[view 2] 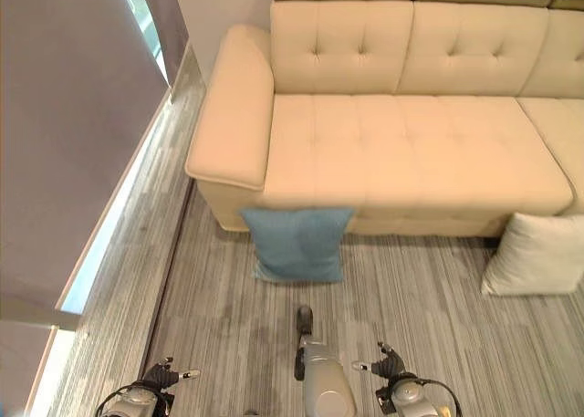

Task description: Pick up all the scattered cushions and arrange them neatly on the sofa.

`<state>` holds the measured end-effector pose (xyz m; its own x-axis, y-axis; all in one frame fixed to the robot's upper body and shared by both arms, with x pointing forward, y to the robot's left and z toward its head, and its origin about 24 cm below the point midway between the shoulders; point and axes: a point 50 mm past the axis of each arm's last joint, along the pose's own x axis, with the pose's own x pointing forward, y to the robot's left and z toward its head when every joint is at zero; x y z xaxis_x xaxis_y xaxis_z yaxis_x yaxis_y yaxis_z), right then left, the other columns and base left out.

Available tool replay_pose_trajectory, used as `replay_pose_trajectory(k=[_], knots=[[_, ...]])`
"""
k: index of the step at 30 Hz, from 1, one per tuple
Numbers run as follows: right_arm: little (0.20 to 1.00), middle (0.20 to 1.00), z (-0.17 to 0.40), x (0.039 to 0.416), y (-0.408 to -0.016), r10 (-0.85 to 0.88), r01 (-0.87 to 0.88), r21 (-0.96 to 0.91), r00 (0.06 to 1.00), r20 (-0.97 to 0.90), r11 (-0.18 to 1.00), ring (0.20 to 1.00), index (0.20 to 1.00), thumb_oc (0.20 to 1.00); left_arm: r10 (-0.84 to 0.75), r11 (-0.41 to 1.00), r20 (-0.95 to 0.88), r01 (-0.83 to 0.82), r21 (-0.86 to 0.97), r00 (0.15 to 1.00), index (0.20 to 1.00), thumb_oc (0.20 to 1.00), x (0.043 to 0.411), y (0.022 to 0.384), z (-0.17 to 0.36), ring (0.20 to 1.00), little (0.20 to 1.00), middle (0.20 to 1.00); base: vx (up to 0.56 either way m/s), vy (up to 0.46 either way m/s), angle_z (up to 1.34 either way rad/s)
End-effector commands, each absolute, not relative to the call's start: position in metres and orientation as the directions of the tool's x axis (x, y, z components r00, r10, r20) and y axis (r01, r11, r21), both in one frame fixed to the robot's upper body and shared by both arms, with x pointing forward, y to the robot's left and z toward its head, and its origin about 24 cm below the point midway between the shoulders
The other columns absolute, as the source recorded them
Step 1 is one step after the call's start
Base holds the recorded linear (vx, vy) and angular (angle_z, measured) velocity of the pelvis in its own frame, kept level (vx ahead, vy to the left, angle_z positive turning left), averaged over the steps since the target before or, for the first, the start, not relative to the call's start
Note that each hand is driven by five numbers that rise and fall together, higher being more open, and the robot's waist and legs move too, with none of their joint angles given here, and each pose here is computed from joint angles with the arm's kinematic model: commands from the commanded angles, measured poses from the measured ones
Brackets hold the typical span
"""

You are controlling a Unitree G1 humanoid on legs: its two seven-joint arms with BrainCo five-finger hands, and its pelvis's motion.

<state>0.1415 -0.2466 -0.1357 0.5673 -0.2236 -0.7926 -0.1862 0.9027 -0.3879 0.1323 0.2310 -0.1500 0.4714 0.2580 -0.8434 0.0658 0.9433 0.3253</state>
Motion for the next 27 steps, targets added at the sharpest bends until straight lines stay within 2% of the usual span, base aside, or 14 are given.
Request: replay_pose_trajectory(k=[1,6,18,27], knots=[[1.0,1.0,-0.123,0.156,-0.266,-0.261,-0.16,-0.439,0.61,-0.748,0.884,1.0,1.0,1.0,0.244,0.941,-0.811,0.075,0.331,0.531,1.0,1.0,0.15,0.236,-0.141,1.0,1.0,1.0,0.22,-0.221,0.24],[1.0,1.0,-0.129,0.146,-0.266,-0.269,-0.174,-0.436,0.574,-0.774,0.883,1.0,1.0,1.0,0.233,0.95,-0.81,0.052,0.308,0.538,1.0,1.0,0.152,0.231,-0.142,1.0,1.0,1.0,0.24,-0.045,-0.32],[1.0,1.0,-0.128,0.151,-0.259,-0.251,-0.189,-0.441,0.602,-0.758,0.877,1.0,1.0,1.0,0.256,0.95,-0.845,0.04,0.31,0.469,1.0,1.0,0.129,0.235,-0.15,1.0,1.0,1.0,0.18,0.101,-0.28],[1.0,1.0,-0.122,0.167,-0.25,-0.221,-0.192,-0.438,0.648,-0.728,0.878,1.0,1.0,1.0,0.297,0.936,-0.805,0.008,0.351,0.514,1.0,1.0,0.144,0.249,-0.14,1.0,1.0,1.0,0.03,0.048,-0.13]])
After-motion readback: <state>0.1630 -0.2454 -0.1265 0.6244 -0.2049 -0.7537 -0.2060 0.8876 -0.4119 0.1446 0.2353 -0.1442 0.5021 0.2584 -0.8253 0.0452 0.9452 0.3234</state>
